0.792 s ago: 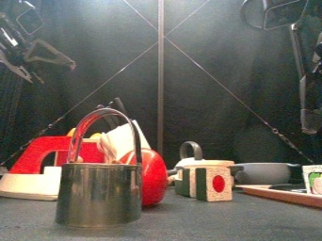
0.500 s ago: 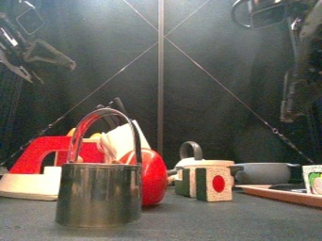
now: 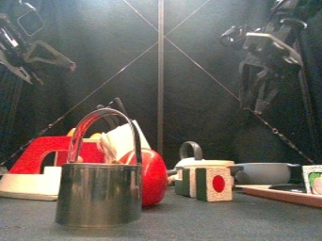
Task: Grab egg
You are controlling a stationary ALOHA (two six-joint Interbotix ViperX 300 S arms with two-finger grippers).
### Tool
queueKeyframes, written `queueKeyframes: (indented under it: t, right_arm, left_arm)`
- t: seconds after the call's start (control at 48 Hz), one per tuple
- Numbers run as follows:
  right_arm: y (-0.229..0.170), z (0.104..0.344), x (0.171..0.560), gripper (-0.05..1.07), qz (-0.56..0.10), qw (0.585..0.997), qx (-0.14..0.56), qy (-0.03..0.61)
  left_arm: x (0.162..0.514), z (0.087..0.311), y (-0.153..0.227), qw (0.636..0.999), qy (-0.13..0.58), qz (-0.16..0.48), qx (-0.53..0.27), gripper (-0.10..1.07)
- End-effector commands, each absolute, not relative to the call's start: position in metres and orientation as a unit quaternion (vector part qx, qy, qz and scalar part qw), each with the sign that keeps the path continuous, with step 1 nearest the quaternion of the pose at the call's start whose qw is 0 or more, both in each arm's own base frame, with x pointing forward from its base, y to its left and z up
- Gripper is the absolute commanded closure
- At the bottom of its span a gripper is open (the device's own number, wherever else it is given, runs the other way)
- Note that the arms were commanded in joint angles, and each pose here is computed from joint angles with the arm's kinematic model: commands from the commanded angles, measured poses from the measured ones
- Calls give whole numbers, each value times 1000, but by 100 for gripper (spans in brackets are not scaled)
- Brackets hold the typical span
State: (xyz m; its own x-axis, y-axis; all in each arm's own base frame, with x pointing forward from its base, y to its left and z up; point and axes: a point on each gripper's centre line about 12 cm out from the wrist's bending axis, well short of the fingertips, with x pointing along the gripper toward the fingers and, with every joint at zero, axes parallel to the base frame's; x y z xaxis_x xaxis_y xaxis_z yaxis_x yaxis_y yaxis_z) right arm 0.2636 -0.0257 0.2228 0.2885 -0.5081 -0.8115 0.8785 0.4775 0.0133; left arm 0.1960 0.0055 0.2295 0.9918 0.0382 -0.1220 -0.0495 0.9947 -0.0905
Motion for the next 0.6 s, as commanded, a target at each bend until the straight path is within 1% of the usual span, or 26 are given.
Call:
queueKeyframes:
  t: [0.0, 0.167, 0.292, 0.417, 0.583]
  right_arm:
    - [-44, 219, 255, 9, -477, 748, 251, 388]
    - [-65, 200, 236, 9, -514, 715, 264, 394]
    - [-77, 189, 231, 9, -519, 708, 271, 395]
    - [-93, 177, 229, 9, -522, 702, 293, 386]
    - [-105, 162, 226, 9, -518, 699, 316, 379]
  left_arm:
    - [198, 233, 6, 997, 56, 23, -47, 98]
    - [198, 233, 6, 997, 56, 24, -48, 97]
    - [198, 233, 6, 997, 56, 24, -47, 97]
    - [198, 233, 8, 997, 55, 28, -47, 97]
    - [197, 231, 9, 997, 57, 31, -46, 97]
